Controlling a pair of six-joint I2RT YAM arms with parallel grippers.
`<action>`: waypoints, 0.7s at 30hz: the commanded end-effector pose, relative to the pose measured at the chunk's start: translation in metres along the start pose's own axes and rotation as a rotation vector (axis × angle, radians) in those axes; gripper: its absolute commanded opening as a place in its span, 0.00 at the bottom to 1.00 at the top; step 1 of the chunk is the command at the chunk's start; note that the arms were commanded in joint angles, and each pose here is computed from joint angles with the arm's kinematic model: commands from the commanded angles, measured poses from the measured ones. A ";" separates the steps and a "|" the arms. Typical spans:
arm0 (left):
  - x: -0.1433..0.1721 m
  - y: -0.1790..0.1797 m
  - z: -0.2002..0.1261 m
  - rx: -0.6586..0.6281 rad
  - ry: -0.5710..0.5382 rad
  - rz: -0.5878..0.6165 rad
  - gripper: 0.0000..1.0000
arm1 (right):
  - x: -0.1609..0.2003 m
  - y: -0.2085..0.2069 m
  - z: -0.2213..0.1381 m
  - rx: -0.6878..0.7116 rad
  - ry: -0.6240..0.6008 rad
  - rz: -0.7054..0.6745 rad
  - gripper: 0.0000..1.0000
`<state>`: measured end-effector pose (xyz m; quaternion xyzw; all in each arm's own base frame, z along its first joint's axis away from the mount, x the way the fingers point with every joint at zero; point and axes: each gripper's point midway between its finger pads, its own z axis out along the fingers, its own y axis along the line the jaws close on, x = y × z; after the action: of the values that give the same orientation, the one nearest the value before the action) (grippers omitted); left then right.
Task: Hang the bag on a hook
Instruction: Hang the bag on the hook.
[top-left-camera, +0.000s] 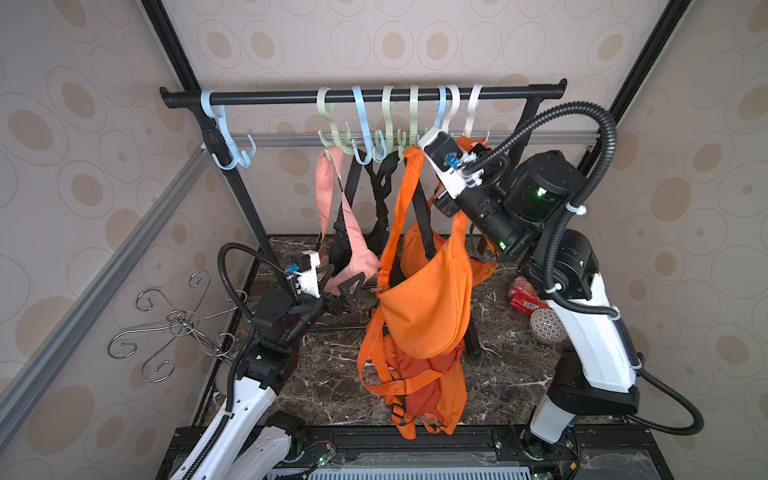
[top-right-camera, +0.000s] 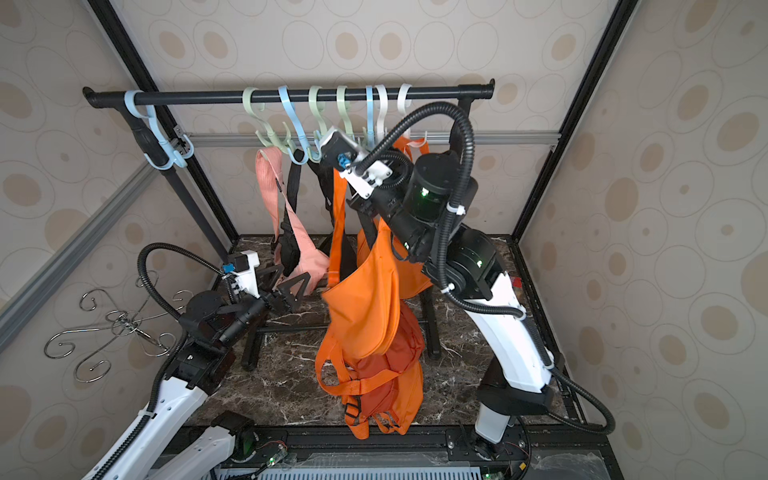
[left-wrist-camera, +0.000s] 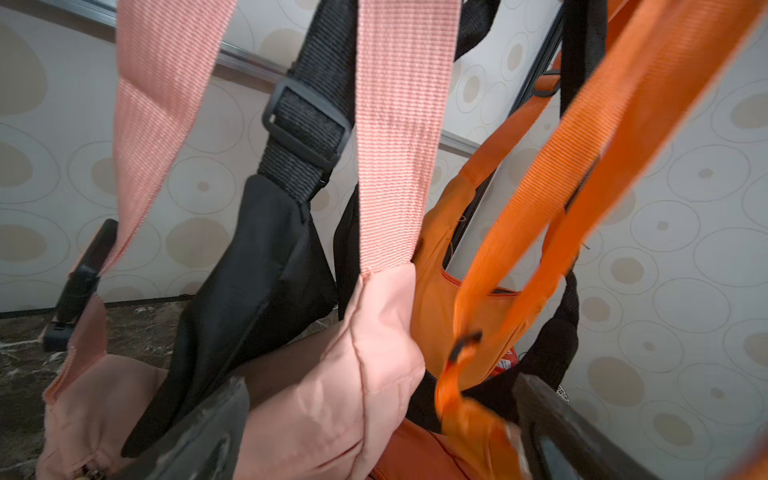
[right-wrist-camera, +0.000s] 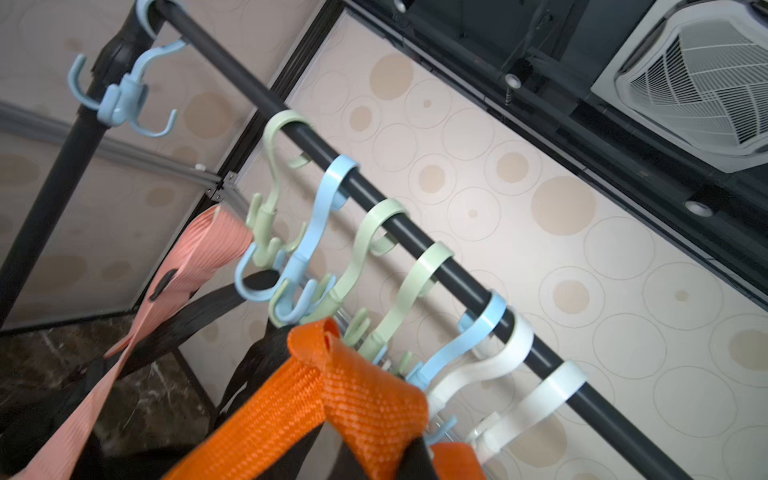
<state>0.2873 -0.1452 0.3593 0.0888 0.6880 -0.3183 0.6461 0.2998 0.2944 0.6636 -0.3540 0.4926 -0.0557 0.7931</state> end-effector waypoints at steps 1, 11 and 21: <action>-0.021 -0.004 -0.003 -0.021 -0.050 0.049 1.00 | -0.012 -0.001 0.014 0.003 -0.095 -0.008 0.00; -0.015 -0.001 -0.001 -0.038 -0.035 0.048 1.00 | 0.046 -0.050 0.036 0.063 -0.035 0.180 0.00; -0.005 0.006 -0.003 -0.068 -0.027 0.032 1.00 | 0.082 -0.031 0.038 0.003 0.098 0.191 0.00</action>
<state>0.2923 -0.1387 0.3547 0.0725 0.6969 -0.2891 0.6523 0.3845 0.2569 0.6411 -0.2969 0.5452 -0.0044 0.7839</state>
